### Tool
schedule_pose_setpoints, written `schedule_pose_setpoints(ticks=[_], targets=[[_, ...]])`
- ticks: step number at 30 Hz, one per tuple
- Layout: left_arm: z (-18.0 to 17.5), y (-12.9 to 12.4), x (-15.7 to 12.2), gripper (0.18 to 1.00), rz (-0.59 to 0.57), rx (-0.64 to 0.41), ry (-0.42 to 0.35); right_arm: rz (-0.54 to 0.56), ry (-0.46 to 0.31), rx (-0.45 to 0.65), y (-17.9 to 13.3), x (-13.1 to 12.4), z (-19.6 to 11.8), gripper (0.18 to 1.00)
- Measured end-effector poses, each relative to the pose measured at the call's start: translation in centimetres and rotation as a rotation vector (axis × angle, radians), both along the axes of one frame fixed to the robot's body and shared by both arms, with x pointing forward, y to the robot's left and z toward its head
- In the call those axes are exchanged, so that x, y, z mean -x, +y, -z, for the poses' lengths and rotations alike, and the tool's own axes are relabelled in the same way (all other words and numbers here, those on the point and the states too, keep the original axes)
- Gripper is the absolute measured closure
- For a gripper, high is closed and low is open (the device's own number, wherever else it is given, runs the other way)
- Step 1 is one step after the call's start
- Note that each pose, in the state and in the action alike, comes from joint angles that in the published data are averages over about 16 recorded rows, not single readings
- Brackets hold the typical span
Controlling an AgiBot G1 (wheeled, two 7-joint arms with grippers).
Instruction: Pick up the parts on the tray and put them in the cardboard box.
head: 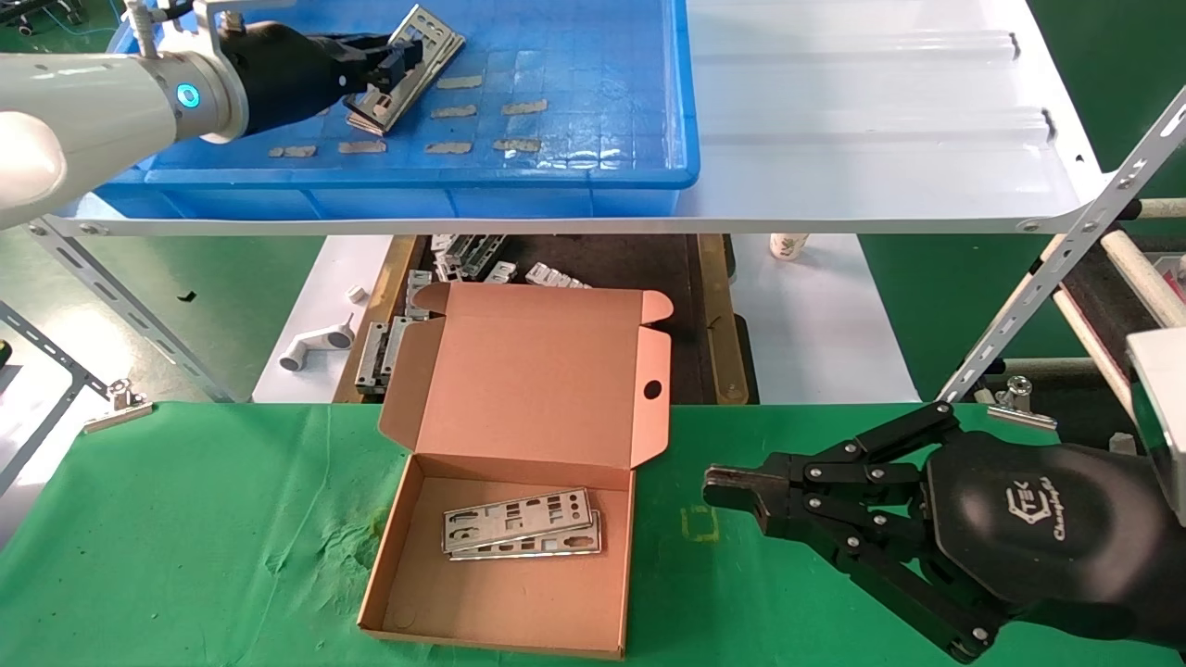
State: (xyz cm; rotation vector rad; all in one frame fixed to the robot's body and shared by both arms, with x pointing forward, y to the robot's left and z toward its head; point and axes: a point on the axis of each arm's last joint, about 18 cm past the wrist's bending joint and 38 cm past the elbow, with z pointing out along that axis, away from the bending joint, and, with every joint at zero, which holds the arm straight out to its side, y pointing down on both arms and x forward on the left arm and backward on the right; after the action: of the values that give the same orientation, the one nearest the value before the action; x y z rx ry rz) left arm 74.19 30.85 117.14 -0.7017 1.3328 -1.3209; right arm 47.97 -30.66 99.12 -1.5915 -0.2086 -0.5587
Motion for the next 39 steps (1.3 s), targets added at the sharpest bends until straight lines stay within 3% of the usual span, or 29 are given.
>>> schedule_pose_setpoints(ticks=[6, 24, 30, 39], targets=[[-0.03, -0.03, 0.06, 0.811, 0.005, -0.002, 0.0, 0.0, 0.0, 0.0, 0.0, 0.0, 0.0, 0.988], [-0.07, -0.01, 0.23, 0.477, 0.014, -0.013, -0.002, 0.0, 0.0, 0.0, 0.0, 0.0, 0.0, 0.988], [0.02, -0.05, 0.19, 0.446, 0.015, -0.012, 0.001, 0.0, 0.0, 0.0, 0.0, 0.0, 0.0, 0.988], [0.2, -0.12, 0.13, 0.531, 0.017, -0.009, 0.006, 0.0, 0.0, 0.0, 0.0, 0.0, 0.0, 0.988]])
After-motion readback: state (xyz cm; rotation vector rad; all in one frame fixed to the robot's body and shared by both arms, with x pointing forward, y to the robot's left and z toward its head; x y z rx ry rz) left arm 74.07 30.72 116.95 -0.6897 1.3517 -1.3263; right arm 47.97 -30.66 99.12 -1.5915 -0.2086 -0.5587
